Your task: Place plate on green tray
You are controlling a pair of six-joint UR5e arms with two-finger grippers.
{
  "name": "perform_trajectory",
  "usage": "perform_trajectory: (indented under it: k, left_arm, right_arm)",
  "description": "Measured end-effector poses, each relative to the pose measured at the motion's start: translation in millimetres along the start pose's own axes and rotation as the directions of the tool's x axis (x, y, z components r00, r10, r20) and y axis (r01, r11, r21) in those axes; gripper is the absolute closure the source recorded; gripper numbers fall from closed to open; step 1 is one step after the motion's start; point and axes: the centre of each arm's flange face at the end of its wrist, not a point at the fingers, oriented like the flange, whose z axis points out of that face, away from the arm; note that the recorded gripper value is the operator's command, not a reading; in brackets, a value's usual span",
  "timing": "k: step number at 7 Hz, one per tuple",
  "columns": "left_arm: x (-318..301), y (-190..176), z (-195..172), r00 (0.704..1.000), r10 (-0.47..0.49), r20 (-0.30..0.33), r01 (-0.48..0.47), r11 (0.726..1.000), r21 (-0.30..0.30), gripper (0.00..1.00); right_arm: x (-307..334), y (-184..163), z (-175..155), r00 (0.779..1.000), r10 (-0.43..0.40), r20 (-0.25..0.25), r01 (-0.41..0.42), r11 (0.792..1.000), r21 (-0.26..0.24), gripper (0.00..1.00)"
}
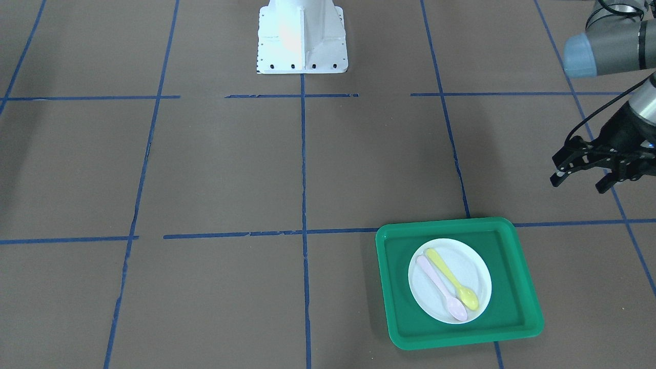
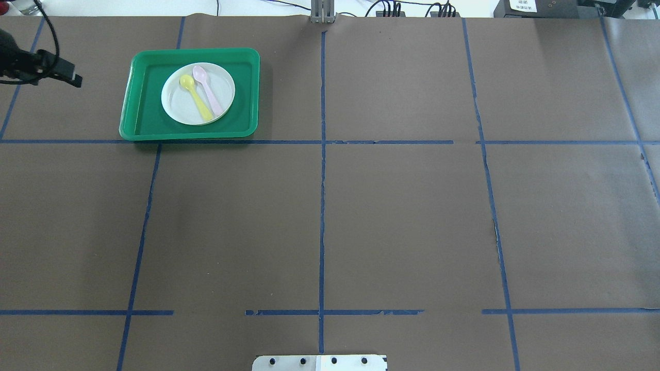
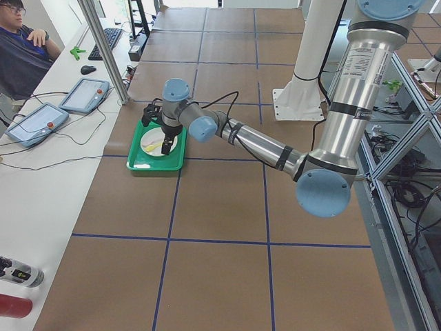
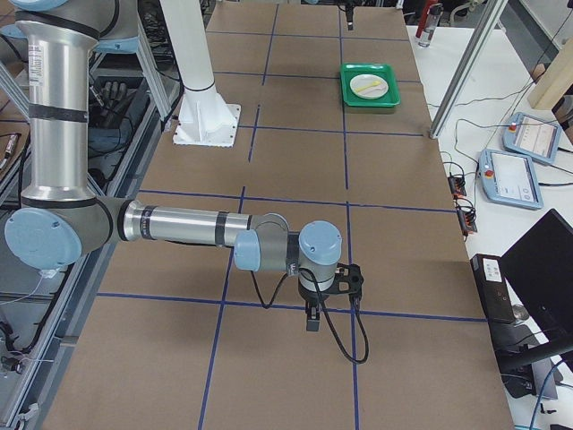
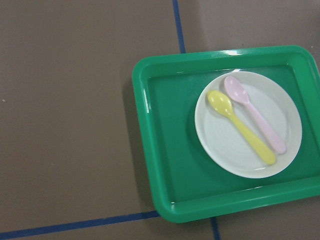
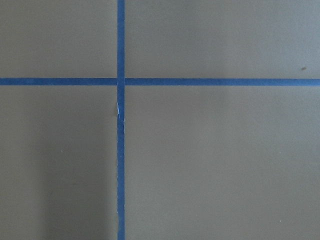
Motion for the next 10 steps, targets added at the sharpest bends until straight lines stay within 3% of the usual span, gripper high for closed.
perform_trajectory:
  k: [1, 2, 5, 8, 10]
  left_arm:
    - [-44.8, 20.1, -13.6, 0.995, 0.092, 0.043, -0.091, 0.996, -0.008, 0.00]
    - [-90.7, 38.3, -25.4, 0.988, 0.124, 0.087, -0.120, 0.992, -0.046, 0.00]
    - [-206.2, 86.8, -43.6, 0.987, 0.037, 0.155, -0.004, 0.978, -0.207, 0.00]
    - [-247.4, 159.2, -37.0, 0.991, -0.113, 0.074, 0.128, 0.956, -0.263, 0.00]
    - [-253.2, 177.0, -32.7, 0.988, -0.143, 0.061, 0.154, 0.948, -0.279, 0.00]
  right_arm:
    - [-0.1, 0.0, -0.2, 1.000, 0.000, 0.000, 0.000, 1.000, 0.000, 0.00]
    - [-0.1, 0.0, -0.2, 1.000, 0.000, 0.000, 0.000, 1.000, 0.000, 0.00]
    - [0.1, 0.0, 0.1, 1.000, 0.000, 0.000, 0.000, 1.000, 0.000, 0.00]
    - [0.3, 0.3, 0.3, 1.000, 0.001, 0.000, -0.001, 1.000, -0.001, 0.00]
    - [0.2, 0.1, 0.2, 1.000, 0.000, 0.000, 0.000, 1.000, 0.000, 0.00]
